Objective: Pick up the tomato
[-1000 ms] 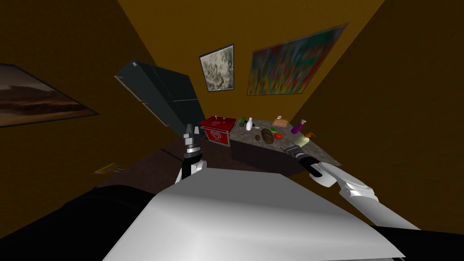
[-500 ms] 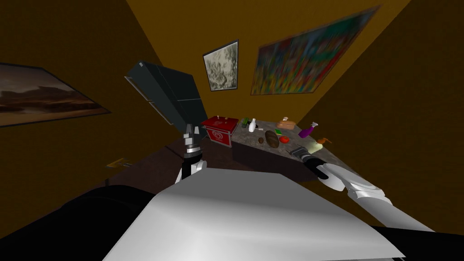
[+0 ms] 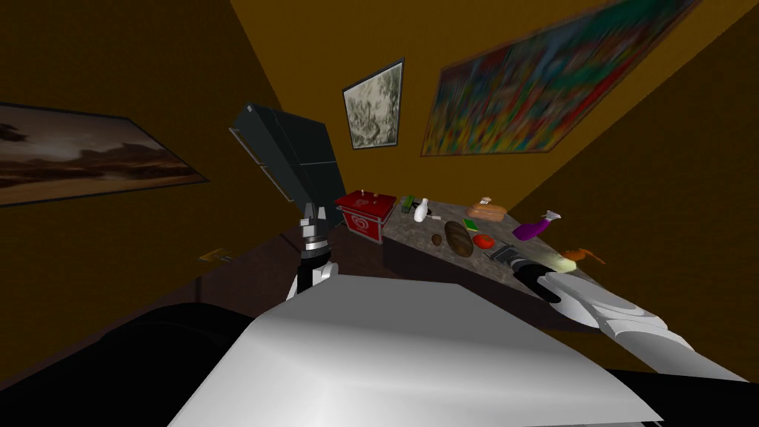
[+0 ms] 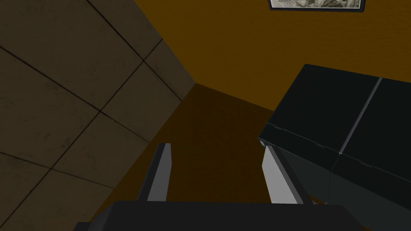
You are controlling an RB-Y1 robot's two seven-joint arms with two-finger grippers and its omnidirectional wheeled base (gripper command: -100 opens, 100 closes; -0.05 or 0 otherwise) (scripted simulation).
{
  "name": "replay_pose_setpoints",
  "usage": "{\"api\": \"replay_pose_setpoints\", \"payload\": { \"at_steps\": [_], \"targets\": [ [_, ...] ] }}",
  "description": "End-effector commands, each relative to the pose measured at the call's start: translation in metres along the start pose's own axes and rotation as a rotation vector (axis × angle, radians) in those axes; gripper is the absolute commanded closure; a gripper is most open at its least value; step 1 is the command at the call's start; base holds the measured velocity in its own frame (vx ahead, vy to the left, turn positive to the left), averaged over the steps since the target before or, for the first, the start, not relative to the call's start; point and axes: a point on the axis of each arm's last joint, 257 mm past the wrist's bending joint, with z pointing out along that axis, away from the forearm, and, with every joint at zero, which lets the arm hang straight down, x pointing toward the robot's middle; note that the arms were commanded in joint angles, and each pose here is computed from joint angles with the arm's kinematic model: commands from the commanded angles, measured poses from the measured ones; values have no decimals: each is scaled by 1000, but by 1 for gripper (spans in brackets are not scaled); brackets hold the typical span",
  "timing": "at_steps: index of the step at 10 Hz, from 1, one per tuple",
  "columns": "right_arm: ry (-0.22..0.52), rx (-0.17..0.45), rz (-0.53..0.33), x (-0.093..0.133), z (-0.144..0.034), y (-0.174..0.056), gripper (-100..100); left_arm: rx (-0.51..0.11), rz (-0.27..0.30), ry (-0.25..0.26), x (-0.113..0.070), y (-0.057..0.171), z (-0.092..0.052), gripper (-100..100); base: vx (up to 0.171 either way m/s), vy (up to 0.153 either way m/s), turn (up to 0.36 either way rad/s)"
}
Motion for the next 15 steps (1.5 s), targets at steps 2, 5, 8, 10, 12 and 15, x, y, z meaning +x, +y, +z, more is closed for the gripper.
{"api": "replay_pose_setpoints", "payload": {
  "at_steps": [2, 5, 8, 10, 12, 15],
  "targets": [
    [61, -29, -79, 31, -5, 9, -100, 0, 0, 0, 0, 0, 0, 0, 123, -14, 130],
    [51, -20, -57, 25, 5, 8, -100, 0, 0, 0, 0, 0, 0, 0, 19, -4, 23],
    [63, -18, -52, 28, 14, 6, -100, 0, 0, 0, 0, 0, 0, 0, -59, -4, 33],
    [69, -16, -47, 28, 23, 4, -100, 0, 0, 0, 0, 0, 0, 0, -53, -7, 31],
    [75, -15, -43, 28, 31, 2, -100, 0, 0, 0, 0, 0, 0, 0, -50, -2, 35],
    [76, -18, -41, 23, 46, 1, -100, 0, 0, 0, 0, 0, 0, 0, -49, -3, 39]
  ]
}}
